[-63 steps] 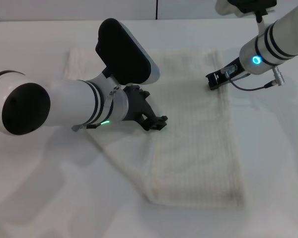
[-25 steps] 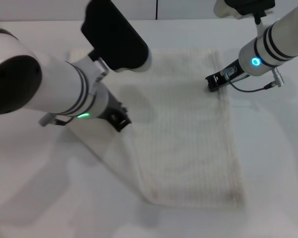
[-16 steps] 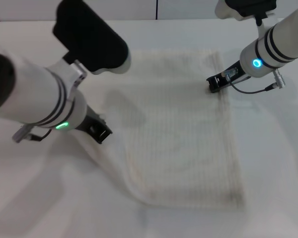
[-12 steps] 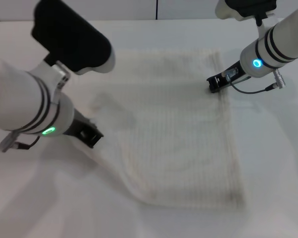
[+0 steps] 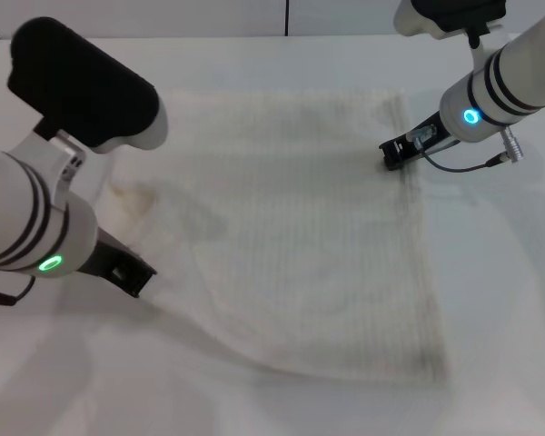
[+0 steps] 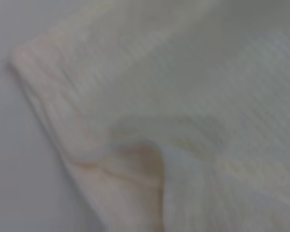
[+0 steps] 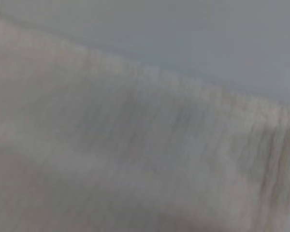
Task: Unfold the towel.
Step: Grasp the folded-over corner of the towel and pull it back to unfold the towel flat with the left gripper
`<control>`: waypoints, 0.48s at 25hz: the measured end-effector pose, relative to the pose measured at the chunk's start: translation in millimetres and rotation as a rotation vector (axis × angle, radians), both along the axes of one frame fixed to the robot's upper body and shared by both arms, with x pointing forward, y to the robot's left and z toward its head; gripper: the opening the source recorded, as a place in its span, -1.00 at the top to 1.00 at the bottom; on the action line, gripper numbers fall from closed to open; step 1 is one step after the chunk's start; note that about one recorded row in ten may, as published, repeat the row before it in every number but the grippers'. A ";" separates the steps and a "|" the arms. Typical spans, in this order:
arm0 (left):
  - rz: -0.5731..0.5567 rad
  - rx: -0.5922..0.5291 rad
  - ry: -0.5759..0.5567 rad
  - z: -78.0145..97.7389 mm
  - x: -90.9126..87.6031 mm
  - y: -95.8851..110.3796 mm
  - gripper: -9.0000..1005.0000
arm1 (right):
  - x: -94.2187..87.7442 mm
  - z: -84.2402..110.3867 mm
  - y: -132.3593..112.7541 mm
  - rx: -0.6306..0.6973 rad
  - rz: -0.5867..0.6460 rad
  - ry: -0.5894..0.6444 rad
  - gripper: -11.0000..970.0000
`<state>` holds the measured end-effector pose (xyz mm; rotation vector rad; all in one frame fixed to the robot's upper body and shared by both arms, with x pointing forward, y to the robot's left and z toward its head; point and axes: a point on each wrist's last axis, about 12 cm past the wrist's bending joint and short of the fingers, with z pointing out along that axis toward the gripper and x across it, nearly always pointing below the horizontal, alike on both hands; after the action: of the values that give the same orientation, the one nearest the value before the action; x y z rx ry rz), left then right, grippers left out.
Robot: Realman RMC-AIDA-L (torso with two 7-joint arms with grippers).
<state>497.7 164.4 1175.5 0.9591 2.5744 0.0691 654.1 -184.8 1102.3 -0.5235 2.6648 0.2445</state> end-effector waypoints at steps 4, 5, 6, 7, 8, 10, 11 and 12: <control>0.008 -0.006 -0.003 3.0 -2.2 1.2 0.80 | -0.1 0.0 -0.1 0.000 0.000 0.001 0.96; 0.008 -0.006 -0.003 3.0 -2.2 1.2 0.80 | -0.1 0.0 -0.1 0.000 0.000 0.001 0.96; 0.013 -0.011 -0.003 6.0 -6.8 3.2 0.79 | -0.1 0.0 -0.1 0.000 0.000 0.001 0.96; 0.018 -0.007 0.006 5.4 -8.0 4.7 0.79 | -0.1 0.0 -0.1 0.000 0.000 0.001 0.96; 0.018 -0.007 0.006 5.4 -8.0 4.7 0.79 | -0.1 -0.1 -0.1 0.000 0.000 0.001 0.96; 0.020 -0.004 0.011 5.2 -8.6 5.3 0.78 | -0.1 -0.1 -0.1 0.000 0.000 0.001 0.96; 0.020 -0.004 0.011 5.2 -8.6 5.3 0.78 | -0.1 -0.1 -0.1 -0.001 0.000 0.001 0.96; 0.020 -0.004 0.011 5.2 -8.6 5.3 0.78 | -0.1 -0.1 -0.1 -0.001 0.000 0.001 0.96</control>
<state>489.1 169.6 1180.7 0.9349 2.5932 0.0648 653.9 -184.9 1102.2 -0.5242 2.6662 0.2444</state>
